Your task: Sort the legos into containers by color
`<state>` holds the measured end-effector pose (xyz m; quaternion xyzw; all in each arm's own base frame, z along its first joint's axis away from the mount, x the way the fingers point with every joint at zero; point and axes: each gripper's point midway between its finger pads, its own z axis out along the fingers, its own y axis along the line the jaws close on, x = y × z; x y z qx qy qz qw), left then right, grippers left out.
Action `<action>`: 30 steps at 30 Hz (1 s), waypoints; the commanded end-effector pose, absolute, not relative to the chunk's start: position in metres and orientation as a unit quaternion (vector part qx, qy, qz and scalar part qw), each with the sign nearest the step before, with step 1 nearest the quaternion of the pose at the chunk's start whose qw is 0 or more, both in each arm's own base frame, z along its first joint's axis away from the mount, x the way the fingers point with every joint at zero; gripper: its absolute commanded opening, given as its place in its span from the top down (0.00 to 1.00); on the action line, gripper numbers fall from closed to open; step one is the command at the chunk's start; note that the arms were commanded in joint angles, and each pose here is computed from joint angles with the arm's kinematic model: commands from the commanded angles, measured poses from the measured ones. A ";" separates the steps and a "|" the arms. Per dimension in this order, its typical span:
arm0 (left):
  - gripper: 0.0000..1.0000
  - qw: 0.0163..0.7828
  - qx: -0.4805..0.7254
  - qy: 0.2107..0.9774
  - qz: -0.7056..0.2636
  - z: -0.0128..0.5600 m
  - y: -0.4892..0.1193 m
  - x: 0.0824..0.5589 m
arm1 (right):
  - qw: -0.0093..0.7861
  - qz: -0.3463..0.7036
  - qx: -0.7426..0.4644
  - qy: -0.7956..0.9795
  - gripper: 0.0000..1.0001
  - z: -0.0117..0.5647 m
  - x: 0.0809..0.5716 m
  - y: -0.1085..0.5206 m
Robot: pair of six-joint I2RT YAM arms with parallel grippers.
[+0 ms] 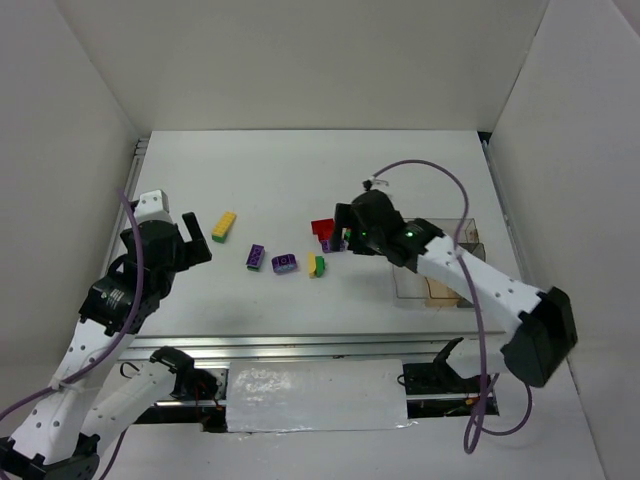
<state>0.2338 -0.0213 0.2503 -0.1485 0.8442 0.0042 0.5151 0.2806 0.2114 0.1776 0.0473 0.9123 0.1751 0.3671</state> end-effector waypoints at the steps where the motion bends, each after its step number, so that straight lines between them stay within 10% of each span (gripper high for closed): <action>1: 0.00 0.530 -0.143 0.836 -0.009 0.258 -0.026 0.239 | 0.371 0.134 0.010 0.919 0.01 0.172 0.298 0.245; 20: 0.01 0.522 -0.107 0.846 -0.034 0.254 -0.040 0.243 | 0.268 0.079 -0.082 0.957 0.24 0.036 0.315 0.310; 25: 0.00 0.521 -0.102 0.847 -0.038 0.254 -0.042 0.243 | 0.270 0.089 -0.093 0.954 0.48 0.031 0.312 0.310; 30: 0.00 0.516 -0.107 0.849 -0.038 0.253 -0.042 0.243 | 0.291 0.125 -0.113 0.942 0.94 0.053 0.305 0.314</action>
